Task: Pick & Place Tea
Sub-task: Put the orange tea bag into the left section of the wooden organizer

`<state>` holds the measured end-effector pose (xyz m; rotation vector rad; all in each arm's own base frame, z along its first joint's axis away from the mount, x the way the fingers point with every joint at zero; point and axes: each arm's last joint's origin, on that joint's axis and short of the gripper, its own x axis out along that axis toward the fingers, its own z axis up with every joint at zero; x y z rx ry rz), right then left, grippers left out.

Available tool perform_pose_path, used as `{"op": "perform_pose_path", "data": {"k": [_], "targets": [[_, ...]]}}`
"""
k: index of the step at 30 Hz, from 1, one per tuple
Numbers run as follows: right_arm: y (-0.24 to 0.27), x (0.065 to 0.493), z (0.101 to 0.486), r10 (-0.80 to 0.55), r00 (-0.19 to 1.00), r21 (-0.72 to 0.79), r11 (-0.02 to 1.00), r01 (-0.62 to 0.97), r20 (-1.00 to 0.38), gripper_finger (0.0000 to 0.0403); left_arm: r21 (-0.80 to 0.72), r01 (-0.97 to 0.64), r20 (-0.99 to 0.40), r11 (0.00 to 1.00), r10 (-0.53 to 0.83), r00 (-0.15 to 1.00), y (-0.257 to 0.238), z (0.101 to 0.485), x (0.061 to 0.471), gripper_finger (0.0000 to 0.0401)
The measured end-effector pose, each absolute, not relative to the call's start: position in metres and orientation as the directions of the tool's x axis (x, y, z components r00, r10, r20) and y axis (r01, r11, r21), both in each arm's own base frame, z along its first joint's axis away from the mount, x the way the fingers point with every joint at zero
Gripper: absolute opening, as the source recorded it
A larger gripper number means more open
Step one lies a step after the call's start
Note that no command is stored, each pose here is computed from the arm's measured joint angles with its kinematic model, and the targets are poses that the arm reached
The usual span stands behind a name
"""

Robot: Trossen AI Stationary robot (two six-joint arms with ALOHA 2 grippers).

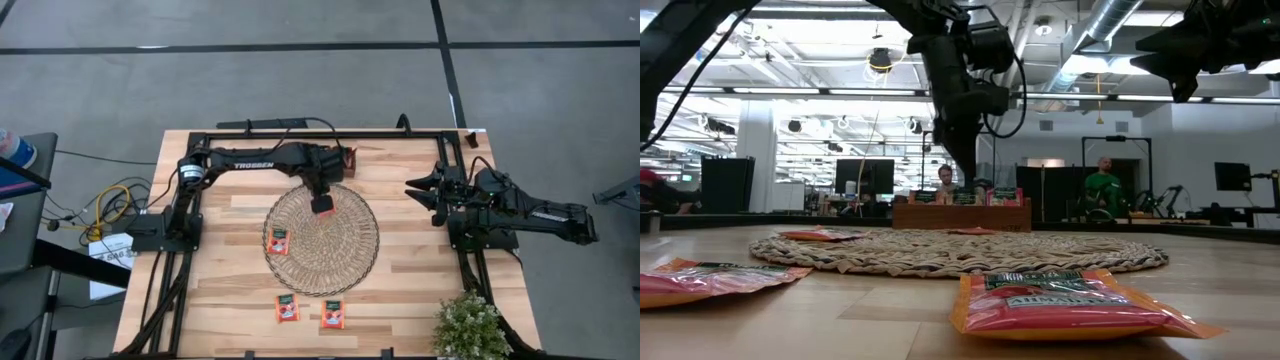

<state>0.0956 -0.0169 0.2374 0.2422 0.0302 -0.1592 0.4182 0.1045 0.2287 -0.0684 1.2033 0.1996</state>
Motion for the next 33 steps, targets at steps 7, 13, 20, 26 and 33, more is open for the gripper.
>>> {"op": "perform_pose_path", "data": {"k": [7,13,20,26,33], "targets": [[-0.017,0.096,0.237,-0.153,0.987,0.236,0.958,0.161,-0.049,0.0130,0.037,-0.214,-0.933,0.976,0.110,0.343,0.115,0.229,0.415,0.0065],[-0.017,0.096,0.237,-0.153,0.987,0.236,0.958,0.161,-0.049,0.0130,-0.003,-0.212,-0.948,0.977,0.065,0.310,0.117,0.212,0.418,0.0153],[-0.017,0.096,0.237,-0.152,0.987,0.236,0.958,0.161,-0.057,0.0130,-0.056,-0.194,-0.967,0.979,-0.005,0.254,0.119,0.183,0.424,0.0200],[-0.017,0.095,0.236,-0.152,0.986,0.236,0.958,0.163,-0.065,0.0130,-0.061,-0.227,-0.974,0.972,-0.008,0.228,0.128,0.174,0.422,0.0202],[-0.017,0.095,0.235,-0.152,0.985,0.236,0.957,0.166,-0.076,0.0130,-0.063,-0.254,-0.978,0.965,-0.009,0.211,0.129,0.164,0.423,0.0202]]}}
